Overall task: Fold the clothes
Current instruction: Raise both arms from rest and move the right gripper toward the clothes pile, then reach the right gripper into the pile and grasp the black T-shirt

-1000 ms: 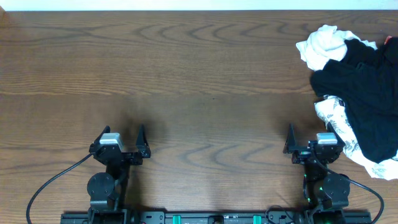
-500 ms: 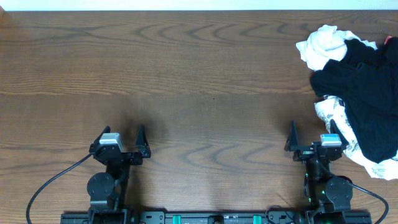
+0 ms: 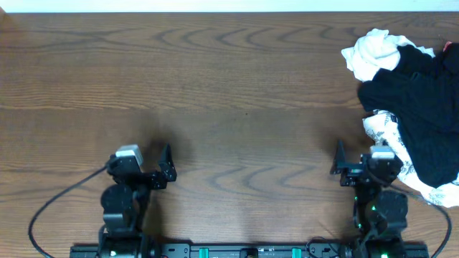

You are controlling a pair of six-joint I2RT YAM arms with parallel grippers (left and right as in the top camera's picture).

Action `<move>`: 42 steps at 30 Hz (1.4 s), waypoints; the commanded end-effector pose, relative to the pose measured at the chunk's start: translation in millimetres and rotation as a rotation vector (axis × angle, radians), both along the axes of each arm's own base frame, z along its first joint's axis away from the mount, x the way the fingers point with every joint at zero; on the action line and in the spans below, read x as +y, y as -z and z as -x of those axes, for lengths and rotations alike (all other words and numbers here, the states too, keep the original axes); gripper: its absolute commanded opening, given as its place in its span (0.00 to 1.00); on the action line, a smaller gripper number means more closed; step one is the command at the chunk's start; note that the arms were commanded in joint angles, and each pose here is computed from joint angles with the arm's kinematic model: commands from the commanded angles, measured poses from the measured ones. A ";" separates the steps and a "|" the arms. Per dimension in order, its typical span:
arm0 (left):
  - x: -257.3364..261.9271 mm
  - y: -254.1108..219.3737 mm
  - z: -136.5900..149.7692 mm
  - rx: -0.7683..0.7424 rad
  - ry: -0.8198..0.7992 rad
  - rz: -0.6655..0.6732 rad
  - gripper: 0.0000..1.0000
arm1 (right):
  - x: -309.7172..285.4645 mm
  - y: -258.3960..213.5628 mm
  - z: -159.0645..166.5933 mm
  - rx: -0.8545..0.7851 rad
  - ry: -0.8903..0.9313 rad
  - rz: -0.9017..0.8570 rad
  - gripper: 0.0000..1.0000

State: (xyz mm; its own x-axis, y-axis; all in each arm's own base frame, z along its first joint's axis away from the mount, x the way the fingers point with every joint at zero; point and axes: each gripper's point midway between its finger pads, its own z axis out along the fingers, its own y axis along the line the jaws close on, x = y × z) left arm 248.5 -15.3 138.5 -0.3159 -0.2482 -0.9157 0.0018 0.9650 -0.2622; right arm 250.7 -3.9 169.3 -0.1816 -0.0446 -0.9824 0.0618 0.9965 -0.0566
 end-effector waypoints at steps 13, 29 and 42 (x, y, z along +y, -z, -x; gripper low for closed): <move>-3.8 -62.9 -17.3 0.419 0.015 0.007 0.98 | -6.5 -30.0 -79.3 0.534 0.036 0.114 0.99; -4.0 -81.6 -3.7 0.578 0.014 0.009 0.98 | -20.0 -43.6 -119.5 0.727 0.074 0.064 0.99; -4.1 -62.2 -14.8 0.655 0.012 0.011 0.98 | -103.6 -3.0 -173.0 0.821 0.274 0.110 0.97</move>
